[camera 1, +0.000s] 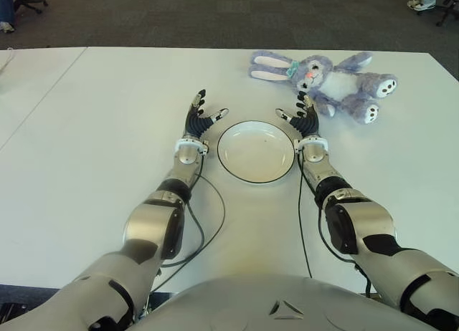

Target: Put the doll into the plate.

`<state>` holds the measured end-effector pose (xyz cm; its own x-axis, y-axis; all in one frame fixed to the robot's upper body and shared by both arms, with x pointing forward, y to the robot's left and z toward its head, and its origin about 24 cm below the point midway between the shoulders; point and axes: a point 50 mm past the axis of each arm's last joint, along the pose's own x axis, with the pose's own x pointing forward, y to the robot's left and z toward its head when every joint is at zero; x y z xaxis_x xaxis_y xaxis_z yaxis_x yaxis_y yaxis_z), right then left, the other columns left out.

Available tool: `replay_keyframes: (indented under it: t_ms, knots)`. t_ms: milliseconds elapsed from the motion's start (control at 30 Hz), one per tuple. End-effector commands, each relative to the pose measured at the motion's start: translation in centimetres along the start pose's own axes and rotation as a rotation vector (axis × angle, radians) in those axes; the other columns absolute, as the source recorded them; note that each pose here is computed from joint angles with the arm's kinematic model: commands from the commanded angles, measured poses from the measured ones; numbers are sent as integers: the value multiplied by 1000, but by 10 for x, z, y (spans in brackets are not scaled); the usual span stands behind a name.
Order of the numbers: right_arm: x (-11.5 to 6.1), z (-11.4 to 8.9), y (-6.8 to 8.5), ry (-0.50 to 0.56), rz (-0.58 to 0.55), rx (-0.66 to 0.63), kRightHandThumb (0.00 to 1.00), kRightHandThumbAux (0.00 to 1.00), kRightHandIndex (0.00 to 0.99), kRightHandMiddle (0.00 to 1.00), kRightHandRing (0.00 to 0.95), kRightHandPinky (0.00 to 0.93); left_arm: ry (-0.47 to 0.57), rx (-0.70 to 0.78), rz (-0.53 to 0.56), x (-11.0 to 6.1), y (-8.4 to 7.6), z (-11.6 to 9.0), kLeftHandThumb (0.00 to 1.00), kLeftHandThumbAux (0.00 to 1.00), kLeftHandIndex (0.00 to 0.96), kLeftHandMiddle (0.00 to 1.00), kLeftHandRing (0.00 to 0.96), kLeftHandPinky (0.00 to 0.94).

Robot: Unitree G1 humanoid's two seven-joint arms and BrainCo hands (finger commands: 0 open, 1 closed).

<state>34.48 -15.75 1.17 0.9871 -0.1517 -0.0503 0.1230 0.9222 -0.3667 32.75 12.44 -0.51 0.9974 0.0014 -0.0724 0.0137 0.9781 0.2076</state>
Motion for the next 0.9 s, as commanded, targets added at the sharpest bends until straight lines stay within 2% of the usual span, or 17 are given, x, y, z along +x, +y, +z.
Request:
replay_keyframes:
  t_ms: [33,233,667,800,900]
  knots:
    - [-24,-45,12,231,50,-110,0,627,69,134,138,132,426,46,-60,-67,-17,-89,0,636,20,49,47,68]
    - [-16,-36,7,202,22,-126,0,611,74,139,138,120,438,9,-52,-67,-16,-90,0,652,12,42,43,67]
    - [3,-11,-3,130,-13,-135,0,602,70,95,84,57,428,34,-50,-67,-18,-89,0,629,14,51,48,69]
    - [8,-5,-9,117,-15,-163,0,599,68,86,78,58,431,21,-50,-67,-18,-89,0,644,14,50,48,71]
    - [16,0,-22,114,-15,-197,1,595,61,77,69,59,431,3,-50,-67,-18,-89,0,659,16,49,48,74]
